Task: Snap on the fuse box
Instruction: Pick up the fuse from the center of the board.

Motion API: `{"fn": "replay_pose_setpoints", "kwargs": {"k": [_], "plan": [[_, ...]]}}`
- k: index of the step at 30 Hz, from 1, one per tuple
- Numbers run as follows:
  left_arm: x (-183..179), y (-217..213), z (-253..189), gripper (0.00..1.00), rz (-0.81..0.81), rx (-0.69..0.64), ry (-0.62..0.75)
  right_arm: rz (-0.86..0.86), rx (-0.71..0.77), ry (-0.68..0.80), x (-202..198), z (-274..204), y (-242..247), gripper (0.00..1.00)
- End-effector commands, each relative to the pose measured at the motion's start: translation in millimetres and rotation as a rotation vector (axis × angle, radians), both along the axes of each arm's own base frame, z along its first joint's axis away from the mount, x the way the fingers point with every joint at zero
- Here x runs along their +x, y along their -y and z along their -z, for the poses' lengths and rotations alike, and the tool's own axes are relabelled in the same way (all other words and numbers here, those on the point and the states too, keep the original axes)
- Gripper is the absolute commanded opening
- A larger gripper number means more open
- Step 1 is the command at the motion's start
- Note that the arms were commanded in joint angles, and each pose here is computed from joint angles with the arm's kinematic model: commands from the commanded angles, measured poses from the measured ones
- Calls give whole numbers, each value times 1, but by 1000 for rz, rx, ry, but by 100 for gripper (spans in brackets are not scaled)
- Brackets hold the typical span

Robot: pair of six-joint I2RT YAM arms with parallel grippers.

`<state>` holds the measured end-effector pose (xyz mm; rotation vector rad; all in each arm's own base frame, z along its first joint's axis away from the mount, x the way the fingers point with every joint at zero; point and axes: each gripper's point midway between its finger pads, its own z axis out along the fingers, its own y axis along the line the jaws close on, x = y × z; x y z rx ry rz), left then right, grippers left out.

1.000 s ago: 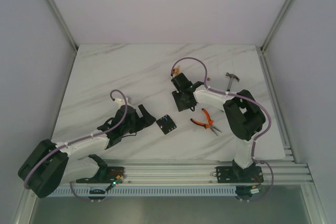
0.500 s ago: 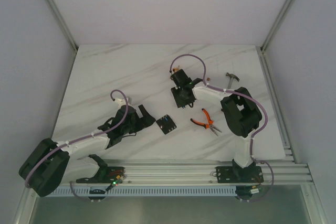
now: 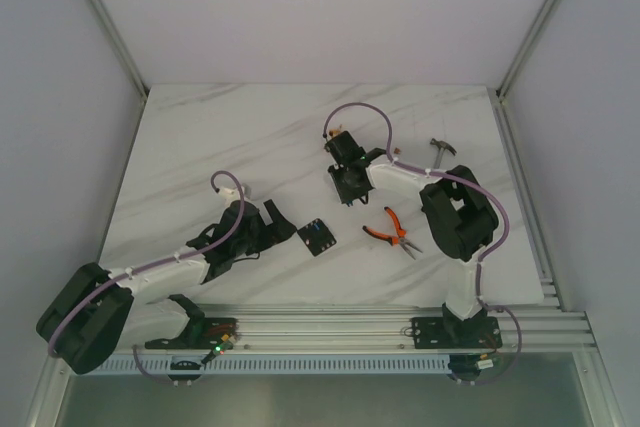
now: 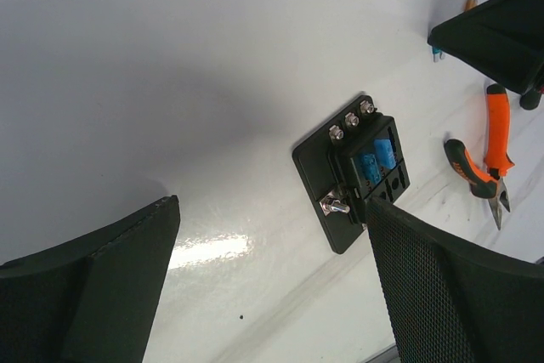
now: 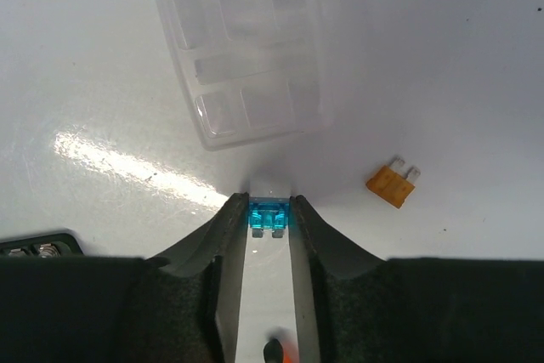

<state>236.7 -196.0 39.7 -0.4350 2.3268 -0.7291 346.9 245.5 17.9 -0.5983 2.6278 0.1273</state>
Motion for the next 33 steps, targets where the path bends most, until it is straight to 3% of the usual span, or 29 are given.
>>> {"fn": "replay_pose_setpoints", "kwargs": {"k": [1,12,21,33], "plan": [[3,3,-3,100,12,-8,8,-2,-59,-91,-18,19,12,27],[16,22,-28,99,77,-62,117,67,62,36,-14,-27,4,20],[34,56,-84,93,146,-96,420,119,272,157,-23,-82,-17,18],[40,96,-119,65,173,-137,618,206,533,276,-44,-144,-32,18]]}}
